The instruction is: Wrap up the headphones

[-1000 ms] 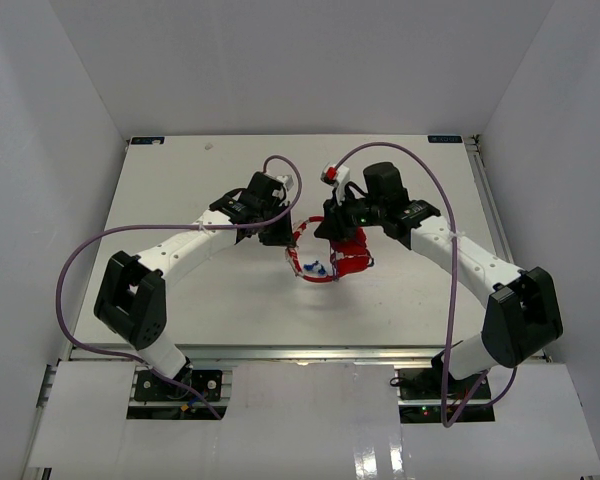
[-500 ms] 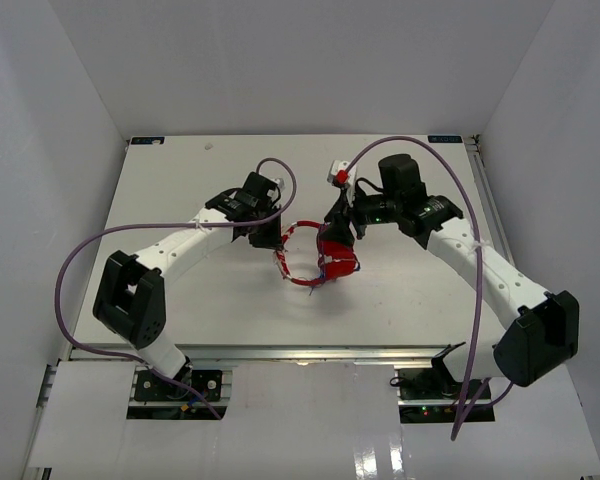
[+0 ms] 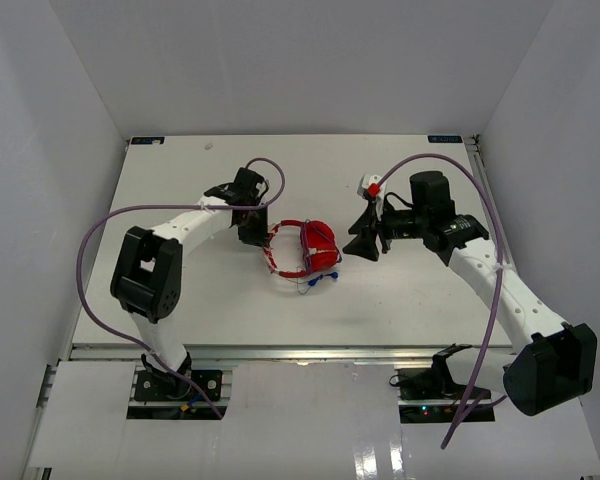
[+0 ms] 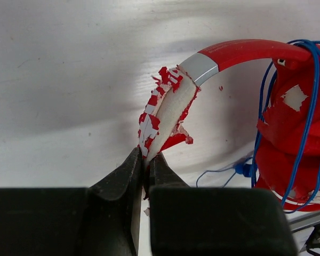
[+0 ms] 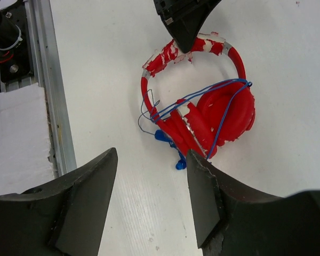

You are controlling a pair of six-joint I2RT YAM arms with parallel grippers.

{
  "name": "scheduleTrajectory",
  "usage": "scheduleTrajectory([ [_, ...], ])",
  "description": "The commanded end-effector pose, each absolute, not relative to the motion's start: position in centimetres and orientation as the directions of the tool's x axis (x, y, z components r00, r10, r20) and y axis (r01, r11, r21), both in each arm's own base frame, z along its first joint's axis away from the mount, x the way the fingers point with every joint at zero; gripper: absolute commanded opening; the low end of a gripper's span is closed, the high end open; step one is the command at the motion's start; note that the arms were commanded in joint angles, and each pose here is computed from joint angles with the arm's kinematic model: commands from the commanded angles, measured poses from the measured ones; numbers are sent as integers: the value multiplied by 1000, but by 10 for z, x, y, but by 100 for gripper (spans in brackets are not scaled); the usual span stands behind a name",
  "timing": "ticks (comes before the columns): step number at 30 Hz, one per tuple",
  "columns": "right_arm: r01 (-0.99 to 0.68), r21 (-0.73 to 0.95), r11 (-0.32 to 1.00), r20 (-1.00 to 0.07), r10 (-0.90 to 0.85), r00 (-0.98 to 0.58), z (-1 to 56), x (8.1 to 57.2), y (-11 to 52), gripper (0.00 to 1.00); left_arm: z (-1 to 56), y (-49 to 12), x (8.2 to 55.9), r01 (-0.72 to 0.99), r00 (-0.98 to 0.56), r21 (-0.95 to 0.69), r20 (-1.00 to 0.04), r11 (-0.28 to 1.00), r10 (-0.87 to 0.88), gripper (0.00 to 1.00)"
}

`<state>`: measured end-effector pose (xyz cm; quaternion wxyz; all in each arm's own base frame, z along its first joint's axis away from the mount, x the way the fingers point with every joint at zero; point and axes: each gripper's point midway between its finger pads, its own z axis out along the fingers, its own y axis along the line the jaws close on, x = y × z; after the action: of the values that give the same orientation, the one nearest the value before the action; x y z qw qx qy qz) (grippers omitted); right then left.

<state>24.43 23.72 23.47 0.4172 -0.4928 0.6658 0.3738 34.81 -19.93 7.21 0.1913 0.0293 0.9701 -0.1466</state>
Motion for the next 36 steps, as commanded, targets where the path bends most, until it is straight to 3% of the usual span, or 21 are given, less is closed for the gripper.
scheduleTrajectory([
  [1, -969, 86, 232, -935, -318, -159, 235, 239, 226, 61, 96, -212, 381, 132, -896, -354, -441, 926, -41, 0],
  [2, -967, 97, 235, -931, -321, -172, 230, 238, 224, 61, 94, -211, 383, 125, -898, -355, -437, 927, -46, 1],
  [4, -962, 107, 252, -928, -323, -188, 223, 237, 218, 62, 90, -208, 388, 110, -903, -355, -427, 928, -56, 15],
  [5, -961, 113, 253, -925, -326, -194, 220, 236, 217, 62, 89, -208, 389, 111, -904, -359, -424, 927, -56, 17],
  [10, -948, 109, 299, -923, -325, -208, 211, 235, 201, 64, 94, -213, 383, 133, -908, -391, -416, 911, -46, 62],
  [13, -937, 95, 335, -918, -334, -212, 205, 236, 190, 66, 107, -215, 372, 175, -902, -419, -431, 891, -26, 72],
  [17, -916, 69, 395, -908, -356, -222, 202, 239, 175, 71, 130, -213, 346, 253, -878, -447, -478, 858, 10, 81],
  [22, -869, 26, 495, -887, -389, -248, 200, 243, 155, 79, 157, -205, 306, 314, -844, -479, -537, 820, 9, 86],
  [25, -815, 2, 579, -871, -399, -286, 201, 248, 141, 88, 167, -199, 281, 344, -821, -496, -572, 797, -2, 87],
  [27, -753, -31, 657, -870, -389, -303, 209, 253, 128, 97, 204, -198, 260, 423, -749, -517, -662, 744, -34, 87],
  [33, -570, -63, 819, -880, -315, -355, 230, 260, 94, 92, 262, -185, 210, 543, -554, -531, -809, 651, -197, 94],
  [36, -500, -79, 862, -881, -295, -370, 226, 255, 79, 91, 275, -179, 193, 570, -504, -527, -830, 630, -238, 97],
])
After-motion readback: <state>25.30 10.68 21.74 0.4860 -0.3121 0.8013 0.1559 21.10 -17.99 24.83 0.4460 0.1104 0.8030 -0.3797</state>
